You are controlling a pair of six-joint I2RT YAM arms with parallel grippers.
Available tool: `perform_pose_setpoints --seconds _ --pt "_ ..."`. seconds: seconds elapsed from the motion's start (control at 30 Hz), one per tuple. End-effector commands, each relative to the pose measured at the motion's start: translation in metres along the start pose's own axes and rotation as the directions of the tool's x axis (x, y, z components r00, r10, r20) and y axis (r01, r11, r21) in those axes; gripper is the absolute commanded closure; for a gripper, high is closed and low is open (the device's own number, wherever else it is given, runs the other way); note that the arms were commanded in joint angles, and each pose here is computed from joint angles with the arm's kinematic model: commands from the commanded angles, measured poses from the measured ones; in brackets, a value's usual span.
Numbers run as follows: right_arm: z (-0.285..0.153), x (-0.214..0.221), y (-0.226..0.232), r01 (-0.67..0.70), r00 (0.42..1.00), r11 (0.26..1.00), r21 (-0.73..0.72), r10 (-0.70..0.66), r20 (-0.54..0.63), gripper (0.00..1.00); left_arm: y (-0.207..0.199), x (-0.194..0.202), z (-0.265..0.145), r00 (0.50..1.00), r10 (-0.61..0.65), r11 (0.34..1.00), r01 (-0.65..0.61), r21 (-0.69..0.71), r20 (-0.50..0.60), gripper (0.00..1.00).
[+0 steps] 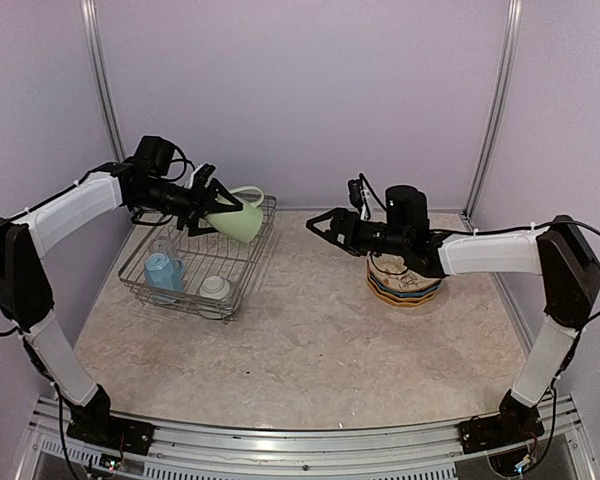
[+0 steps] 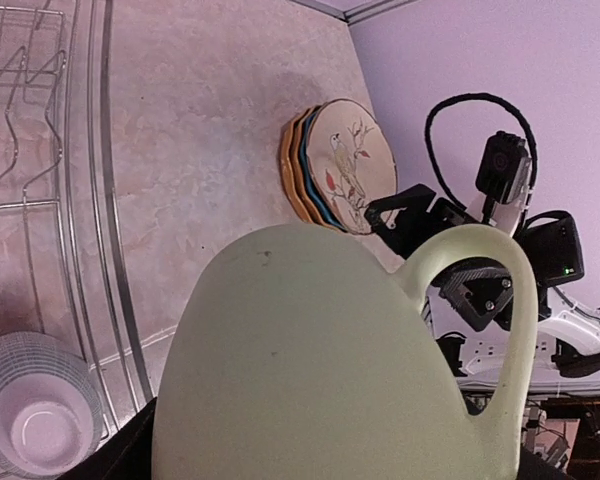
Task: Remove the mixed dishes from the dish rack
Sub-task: Pass from the left arm to the right
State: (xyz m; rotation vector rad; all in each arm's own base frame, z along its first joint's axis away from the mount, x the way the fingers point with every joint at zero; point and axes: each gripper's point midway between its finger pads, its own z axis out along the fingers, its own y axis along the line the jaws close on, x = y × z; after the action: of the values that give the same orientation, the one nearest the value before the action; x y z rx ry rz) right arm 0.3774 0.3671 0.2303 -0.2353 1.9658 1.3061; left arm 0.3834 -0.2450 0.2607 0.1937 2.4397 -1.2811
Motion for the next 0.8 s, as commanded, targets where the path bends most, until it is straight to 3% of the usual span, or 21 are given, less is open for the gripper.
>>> perform_pose_setpoints --seconds 0.0,0.23,0.37,0.5,0.67,0.77 --pt "0.018 -0.007 0.074 -0.041 0.999 0.939 -0.341 0.051 0.019 0.14 -0.053 -0.008 -0.007 0.998 0.048 0.968 -0.055 0.246 0.032 0.67" --pt "0.034 0.003 0.094 -0.089 0.996 0.893 -0.441 0.093 -0.012 0.16 -0.063 0.011 0.022 0.998 0.036 0.952 -0.022 0.305 -0.042 0.67" --pt "0.031 0.01 0.098 -0.117 0.992 0.868 -0.482 0.122 -0.021 0.32 -0.067 0.019 0.033 0.998 0.03 0.943 -0.009 0.333 -0.06 0.67" --pt "0.032 0.007 0.099 -0.108 0.993 0.873 -0.476 0.115 -0.014 0.41 -0.063 0.018 0.036 0.994 0.061 0.95 -0.031 0.31 -0.087 0.68" --pt "0.027 0.005 0.104 -0.123 0.989 0.84 -0.529 0.145 -0.001 0.66 -0.076 0.028 0.037 0.989 0.097 0.93 -0.05 0.365 -0.113 0.68" --pt "0.024 0.006 0.103 -0.121 0.989 0.839 -0.531 0.145 0.004 0.7 -0.082 0.034 0.039 0.986 0.115 0.927 -0.062 0.37 -0.122 0.67"
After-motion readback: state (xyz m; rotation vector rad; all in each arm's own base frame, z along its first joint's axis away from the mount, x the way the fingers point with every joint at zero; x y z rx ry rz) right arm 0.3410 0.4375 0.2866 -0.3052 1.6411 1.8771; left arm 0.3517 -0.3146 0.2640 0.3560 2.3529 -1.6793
